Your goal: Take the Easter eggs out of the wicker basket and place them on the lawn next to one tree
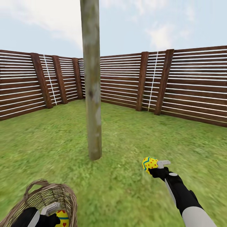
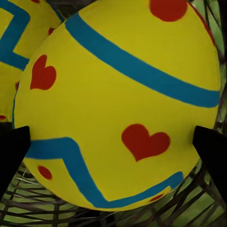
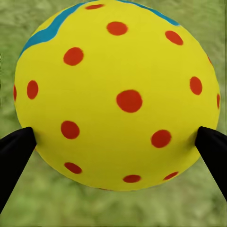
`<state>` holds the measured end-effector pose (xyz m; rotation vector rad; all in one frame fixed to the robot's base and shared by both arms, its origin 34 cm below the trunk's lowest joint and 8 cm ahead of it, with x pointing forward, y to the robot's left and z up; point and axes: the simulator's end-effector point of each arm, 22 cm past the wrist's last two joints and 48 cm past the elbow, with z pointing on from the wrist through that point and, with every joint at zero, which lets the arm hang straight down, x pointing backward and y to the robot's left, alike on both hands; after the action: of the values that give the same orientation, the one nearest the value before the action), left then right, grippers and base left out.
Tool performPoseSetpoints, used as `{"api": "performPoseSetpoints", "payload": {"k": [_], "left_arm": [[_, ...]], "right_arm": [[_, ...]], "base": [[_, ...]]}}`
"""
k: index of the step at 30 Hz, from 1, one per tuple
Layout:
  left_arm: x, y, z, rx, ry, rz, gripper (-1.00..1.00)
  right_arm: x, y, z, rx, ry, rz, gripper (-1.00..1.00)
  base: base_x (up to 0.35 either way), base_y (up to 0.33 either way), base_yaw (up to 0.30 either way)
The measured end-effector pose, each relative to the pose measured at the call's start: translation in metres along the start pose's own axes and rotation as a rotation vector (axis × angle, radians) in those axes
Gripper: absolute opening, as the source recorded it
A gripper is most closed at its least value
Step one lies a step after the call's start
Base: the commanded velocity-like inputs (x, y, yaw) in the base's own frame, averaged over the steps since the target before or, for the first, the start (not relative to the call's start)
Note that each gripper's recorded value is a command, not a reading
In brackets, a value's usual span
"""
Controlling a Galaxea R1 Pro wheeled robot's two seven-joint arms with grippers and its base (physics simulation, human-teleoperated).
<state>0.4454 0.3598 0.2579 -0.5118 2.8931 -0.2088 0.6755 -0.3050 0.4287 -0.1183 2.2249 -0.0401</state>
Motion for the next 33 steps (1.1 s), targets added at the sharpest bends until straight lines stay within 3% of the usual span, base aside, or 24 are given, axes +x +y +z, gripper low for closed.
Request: {"api": "performPoseSetpoints", "payload": {"k": [11,14,15,17,19,23,28,33], "left_arm": [[-0.015,-0.005,-0.016,0.015,-0.048,0.001,-1.0],[-0.026,-0.007,-0.025,0.023,-0.075,0.006,-1.0],[-0.032,-0.005,-0.03,0.019,-0.088,0.009,-1.0],[-0.067,-0.015,-0.056,0.028,-0.171,0.041,-1.0],[-0.081,-0.033,-0.08,0.058,-0.182,0.055,-1.0],[-0.093,-0.037,-0.098,0.061,-0.212,0.067,-1.0],[-0.078,-0.024,-0.091,0.041,-0.168,0.053,-1.0],[-0.079,-0.027,-0.096,0.051,-0.177,0.051,-1.0]], "right_arm": [[-0.023,-0.004,-0.015,0.006,-0.041,0.001,-1.0],[-0.019,-0.014,-0.02,0.021,-0.009,-0.013,-1.0],[-0.017,-0.019,-0.021,0.036,0.007,-0.041,-1.0],[-0.001,-0.02,-0.021,0.046,0.053,-0.079,-1.0],[0.026,-0.016,-0.018,0.034,0.111,-0.08,-1.0],[0.037,-0.012,-0.02,0.027,0.139,-0.076,-1.0],[0.039,-0.008,-0.024,0.021,0.143,-0.07,-1.0],[0.04,-0.007,-0.029,0.018,0.147,-0.069,-1.0]], "base": [[0.0,0.0,0.0],[0.0,0.0,0.0],[0.0,0.0,0.0],[0.0,0.0,0.0],[0.0,0.0,0.0],[-0.043,0.0,0.0],[-0.164,0.0,0.0],[-0.225,0.0,0.0]]}}
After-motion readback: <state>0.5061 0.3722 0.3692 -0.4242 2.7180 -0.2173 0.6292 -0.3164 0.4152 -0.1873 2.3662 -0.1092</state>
